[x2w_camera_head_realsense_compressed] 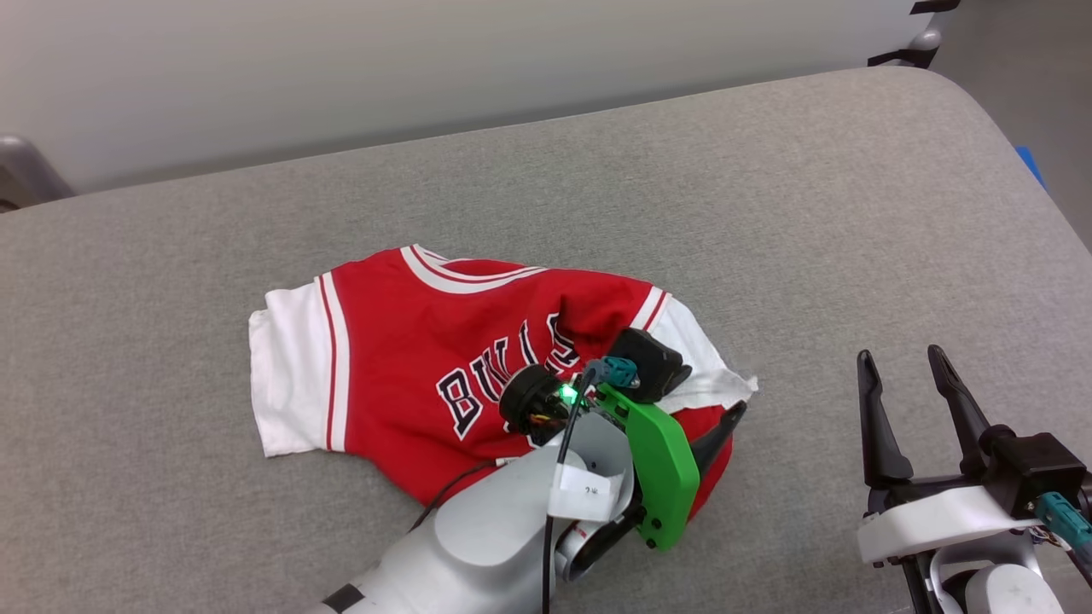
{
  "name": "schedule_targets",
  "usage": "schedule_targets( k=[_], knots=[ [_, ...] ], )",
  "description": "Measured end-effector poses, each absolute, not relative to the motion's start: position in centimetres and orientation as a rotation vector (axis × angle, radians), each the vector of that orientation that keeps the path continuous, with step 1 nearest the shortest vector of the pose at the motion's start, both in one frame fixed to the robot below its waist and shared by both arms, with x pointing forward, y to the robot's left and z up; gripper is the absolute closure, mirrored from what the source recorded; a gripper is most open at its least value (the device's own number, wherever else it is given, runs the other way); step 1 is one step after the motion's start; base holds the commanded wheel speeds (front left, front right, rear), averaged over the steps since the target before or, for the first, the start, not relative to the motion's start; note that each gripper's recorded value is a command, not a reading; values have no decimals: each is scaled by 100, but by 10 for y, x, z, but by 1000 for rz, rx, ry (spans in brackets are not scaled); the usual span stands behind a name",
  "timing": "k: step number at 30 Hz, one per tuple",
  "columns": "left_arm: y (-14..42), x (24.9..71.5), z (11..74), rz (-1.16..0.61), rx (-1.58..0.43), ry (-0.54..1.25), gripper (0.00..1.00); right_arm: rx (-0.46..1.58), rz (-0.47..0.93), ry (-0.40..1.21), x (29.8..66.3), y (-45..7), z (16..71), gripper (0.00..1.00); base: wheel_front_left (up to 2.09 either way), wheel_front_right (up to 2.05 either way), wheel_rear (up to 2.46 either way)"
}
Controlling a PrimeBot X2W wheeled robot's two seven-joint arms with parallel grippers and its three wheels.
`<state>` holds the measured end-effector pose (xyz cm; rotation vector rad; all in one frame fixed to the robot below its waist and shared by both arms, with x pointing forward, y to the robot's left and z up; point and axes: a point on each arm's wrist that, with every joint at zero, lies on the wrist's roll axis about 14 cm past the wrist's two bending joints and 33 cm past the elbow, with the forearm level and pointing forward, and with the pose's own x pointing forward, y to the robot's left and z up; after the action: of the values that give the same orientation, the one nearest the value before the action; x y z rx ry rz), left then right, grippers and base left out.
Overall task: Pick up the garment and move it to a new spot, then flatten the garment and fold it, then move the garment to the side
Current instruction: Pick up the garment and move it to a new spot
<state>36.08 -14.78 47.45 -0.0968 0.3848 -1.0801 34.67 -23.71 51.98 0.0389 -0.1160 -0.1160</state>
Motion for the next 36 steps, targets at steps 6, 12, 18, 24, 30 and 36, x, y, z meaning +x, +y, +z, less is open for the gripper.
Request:
schedule_targets(
  k=[6,12,18,24,30,36],
  knots=[
    [-135,374,488,-1014,-165,319,0,43,-91,-117,355,-230,519,0,0,0,0],
    [-93,414,529,-856,-197,133,0,38,-52,-130,362,-219,523,0,0,0,0],
    [6,450,566,-600,-171,-27,0,36,-9,-148,363,-206,528,0,0,0,0],
    [99,429,588,-387,-193,-148,0,20,37,-176,363,-192,538,0,0,0,0],
    [151,386,585,-222,-238,-204,0,12,61,-196,360,-185,544,0,0,0,0],
    [155,354,555,-169,-225,-165,0,12,71,-191,355,-182,543,0,0,0,0]
  ],
)
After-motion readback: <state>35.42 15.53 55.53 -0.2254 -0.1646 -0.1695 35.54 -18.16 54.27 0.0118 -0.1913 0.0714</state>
